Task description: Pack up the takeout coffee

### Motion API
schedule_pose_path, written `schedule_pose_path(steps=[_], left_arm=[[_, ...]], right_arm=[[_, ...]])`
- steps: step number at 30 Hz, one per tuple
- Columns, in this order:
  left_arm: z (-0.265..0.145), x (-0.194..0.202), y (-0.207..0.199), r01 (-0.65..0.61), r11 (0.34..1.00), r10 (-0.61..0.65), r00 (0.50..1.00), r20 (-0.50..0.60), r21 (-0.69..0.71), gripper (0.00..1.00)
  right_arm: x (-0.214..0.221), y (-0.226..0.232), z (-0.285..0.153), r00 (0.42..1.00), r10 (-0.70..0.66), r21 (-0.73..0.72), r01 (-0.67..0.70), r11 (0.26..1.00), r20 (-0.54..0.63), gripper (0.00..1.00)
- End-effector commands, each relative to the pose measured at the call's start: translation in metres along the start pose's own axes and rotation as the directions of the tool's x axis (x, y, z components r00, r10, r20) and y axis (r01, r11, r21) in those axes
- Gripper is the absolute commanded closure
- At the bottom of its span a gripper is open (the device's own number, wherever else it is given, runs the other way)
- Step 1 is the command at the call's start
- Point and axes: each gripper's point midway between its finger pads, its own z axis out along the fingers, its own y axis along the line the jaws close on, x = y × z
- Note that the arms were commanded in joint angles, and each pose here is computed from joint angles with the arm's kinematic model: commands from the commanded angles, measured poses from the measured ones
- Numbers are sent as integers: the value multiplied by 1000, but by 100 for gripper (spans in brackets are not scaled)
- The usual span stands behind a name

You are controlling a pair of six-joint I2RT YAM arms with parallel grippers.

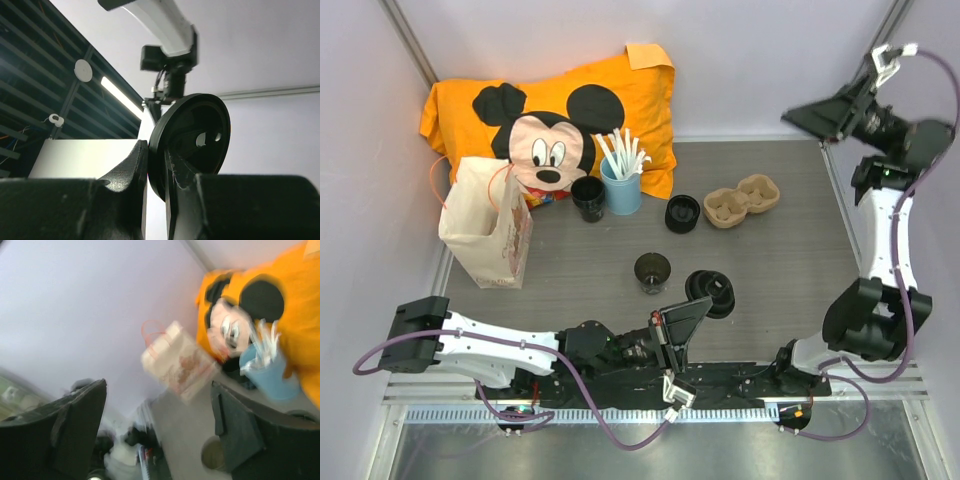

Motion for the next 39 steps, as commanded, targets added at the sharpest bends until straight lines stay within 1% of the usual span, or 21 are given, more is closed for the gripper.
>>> schedule_pose_path(steps=[1,2,3,4,5,6,8,9,10,12,13,15,16,18,19,23,24,26,31,33,39], left_arm=[[0,19,36,-28,995,22,998,-66,-97,100],[0,19,36,-28,995,22,998,-65,-95,100],[0,20,37,-30,995,23,997,-67,-96,100],[0,20,39,-31,994,24,997,-67,-101,100],[0,19,38,-32,994,26,998,-62,-100,100],[-1,19,39,-37,994,31,998,-62,-102,100],[-5,20,40,-38,994,31,997,-65,-105,100],[-7,22,40,-37,994,29,997,-69,-105,100],[-8,21,38,-37,994,30,997,-67,-101,100],[-13,19,37,-47,994,42,998,-56,-102,100],[-14,17,37,-52,993,47,998,-49,-103,100],[-17,14,35,-60,992,57,998,-32,-107,100],[-18,12,34,-69,992,66,997,-29,-105,100],[-20,11,32,-69,992,67,997,-24,-103,100],[-20,11,30,-67,993,65,998,-25,-97,100],[-18,13,23,-45,996,42,998,-38,-71,100],[-17,13,21,-38,997,35,999,-41,-64,100],[-16,16,14,-18,999,16,998,-58,-36,100],[-16,13,-7,14,1000,-12,998,-64,21,100],[-16,13,-15,26,999,-23,998,-66,42,100],[-7,10,-25,35,997,-31,998,-62,63,100]], right_arm=[[-18,-29,35,938,-344,453,326,830,-45,2],[-20,-23,46,973,-229,403,202,893,19,5],[-25,-22,51,969,-244,381,215,899,30,8],[-35,-13,52,953,-300,416,259,872,35,8],[-38,-23,52,946,-324,468,280,838,14,7],[-32,-36,44,937,-346,547,314,776,-47,7],[-39,-27,38,910,-404,575,383,723,-98,8],[-23,-43,30,914,-363,596,396,698,-182,8],[-20,-46,24,906,-367,612,415,674,-210,9],[5,-51,13,905,-318,624,426,655,-284,9],[24,-57,14,871,-317,582,487,651,-374,9],[58,-58,4,850,-248,549,496,672,-464,9],[77,-64,0,823,-229,503,511,697,-519,9],[96,-62,-10,804,-201,481,512,712,-559,10],[104,-56,-14,779,-226,444,540,715,-584,10],[125,-29,-17,749,-285,333,555,762,-598,13],[132,-25,-20,743,-279,318,550,772,-608,17],[143,-19,-25,719,-301,278,567,776,-627,21],[184,-5,-36,669,-302,163,539,827,-680,29],[193,1,-39,660,-315,140,540,830,-682,33],[232,8,-39,651,-284,62,454,889,-704,35]])
